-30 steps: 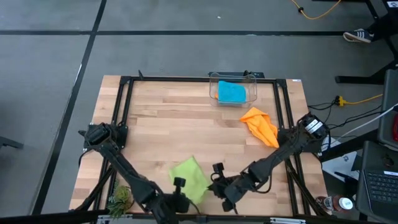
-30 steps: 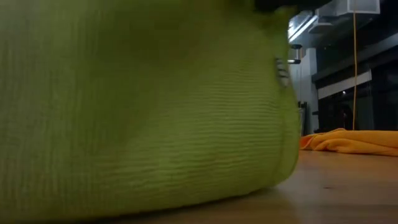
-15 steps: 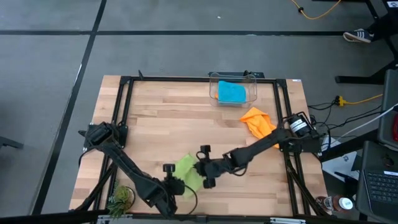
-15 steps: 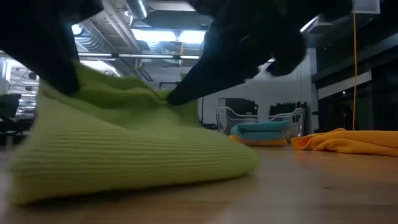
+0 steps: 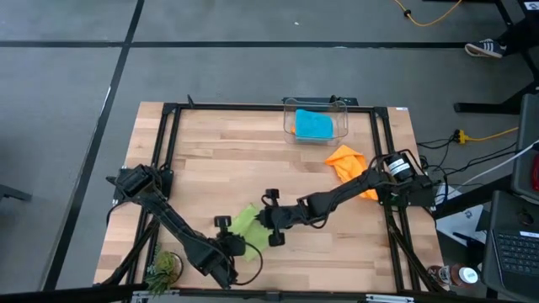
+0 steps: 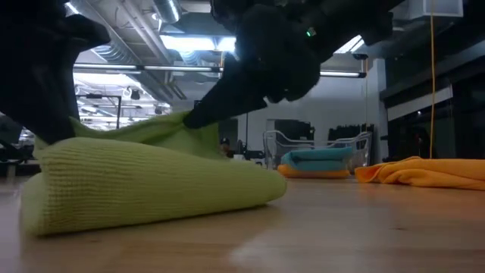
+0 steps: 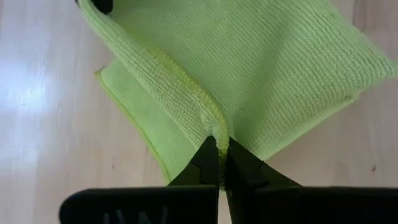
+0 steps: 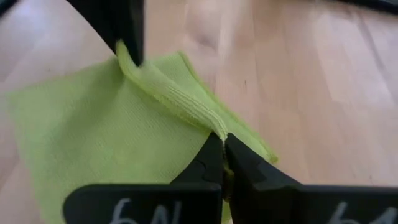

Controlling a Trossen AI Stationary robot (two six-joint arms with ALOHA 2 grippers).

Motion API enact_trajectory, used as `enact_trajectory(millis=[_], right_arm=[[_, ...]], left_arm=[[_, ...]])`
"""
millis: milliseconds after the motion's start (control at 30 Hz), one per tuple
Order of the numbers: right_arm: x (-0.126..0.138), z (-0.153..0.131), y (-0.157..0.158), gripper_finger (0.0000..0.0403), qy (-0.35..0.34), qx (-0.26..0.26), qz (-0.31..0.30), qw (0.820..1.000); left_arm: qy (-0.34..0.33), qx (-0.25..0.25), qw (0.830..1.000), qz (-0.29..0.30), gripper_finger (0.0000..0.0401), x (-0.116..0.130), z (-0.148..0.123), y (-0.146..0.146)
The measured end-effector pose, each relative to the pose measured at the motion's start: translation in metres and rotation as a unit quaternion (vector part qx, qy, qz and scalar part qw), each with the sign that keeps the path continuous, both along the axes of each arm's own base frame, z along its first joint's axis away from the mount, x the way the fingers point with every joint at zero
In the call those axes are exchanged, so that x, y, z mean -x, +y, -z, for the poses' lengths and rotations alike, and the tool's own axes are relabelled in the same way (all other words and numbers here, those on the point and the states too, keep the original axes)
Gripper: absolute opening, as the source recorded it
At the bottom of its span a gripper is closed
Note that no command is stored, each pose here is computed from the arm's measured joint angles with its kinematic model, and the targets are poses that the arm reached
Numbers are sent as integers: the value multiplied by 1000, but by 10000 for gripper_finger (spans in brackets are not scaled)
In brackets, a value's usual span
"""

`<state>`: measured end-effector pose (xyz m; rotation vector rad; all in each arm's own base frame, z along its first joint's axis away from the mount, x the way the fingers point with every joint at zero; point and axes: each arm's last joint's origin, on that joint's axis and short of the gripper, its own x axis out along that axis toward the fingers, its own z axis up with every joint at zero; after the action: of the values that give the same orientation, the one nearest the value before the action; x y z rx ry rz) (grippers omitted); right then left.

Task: Fold microfiber towels
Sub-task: Fold the green microfiber cloth, then put the green microfiber cloth into the transparent bin

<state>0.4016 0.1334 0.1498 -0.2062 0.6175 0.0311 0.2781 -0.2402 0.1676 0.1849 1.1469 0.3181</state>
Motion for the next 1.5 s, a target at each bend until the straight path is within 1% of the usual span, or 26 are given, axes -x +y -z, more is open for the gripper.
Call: enact_trajectory(millis=[100, 267, 400, 500, 633, 800, 900, 1000, 1133, 1167, 1267, 1300, 1367, 1500], right_arm=[[-2, -2, -2, 2, -9, -4, -7, 1000], [-5, -2, -9, 3, -8, -7, -1, 1000], [-5, -1, -11, 35, -6, -8, 1, 1000], [-5, -2, -11, 68, -6, -7, 2, 1000], [-5, -1, -11, 105, -4, -11, -2, 1000], [-5, -1, -11, 132, -4, -11, -2, 1000], [-5, -1, -11, 137, -3, -13, -2, 1000], [-4, -1, -7, 138, -3, -25, -2, 1000], [-2, -1, 0, 139, -3, -31, -10, 999], [-1, -2, 3, 139, -3, -39, -19, 999], [1, -4, 14, 139, -2, -93, -72, 993], [1, -4, 18, 139, -7, -105, -84, 991], [-1, -2, 26, 139, -30, -120, -87, 989], [-8, 17, 39, 139, -78, -133, -103, 983]], left_arm=[[12, -8, 1000, 0, 0, 2, 0, 2], [13, -3, 1000, -14, 0, 3, 0, 2], [6, 8, 999, -37, 8, 2, 0, 3], [9, 14, 999, -51, 28, 4, 1, 3], [18, 2, 997, -79, 65, 8, 0, 7], [23, -13, 994, -103, 111, 11, 0, 11], [22, -14, 994, -103, 135, 11, 0, 11], [19, -19, 994, -103, 157, 11, -1, 11], [-3, -47, 994, -99, 180, 11, -2, 13], [-6, -52, 994, -98, 184, 11, -2, 14], [-8, -57, 993, -101, 185, 12, -2, 14], [-10, -55, 993, -107, 184, 12, -3, 15], [-10, -59, 991, -124, 181, 13, -7, 16], [-2, -89, 979, -181, 179, 18, -32, 20]])
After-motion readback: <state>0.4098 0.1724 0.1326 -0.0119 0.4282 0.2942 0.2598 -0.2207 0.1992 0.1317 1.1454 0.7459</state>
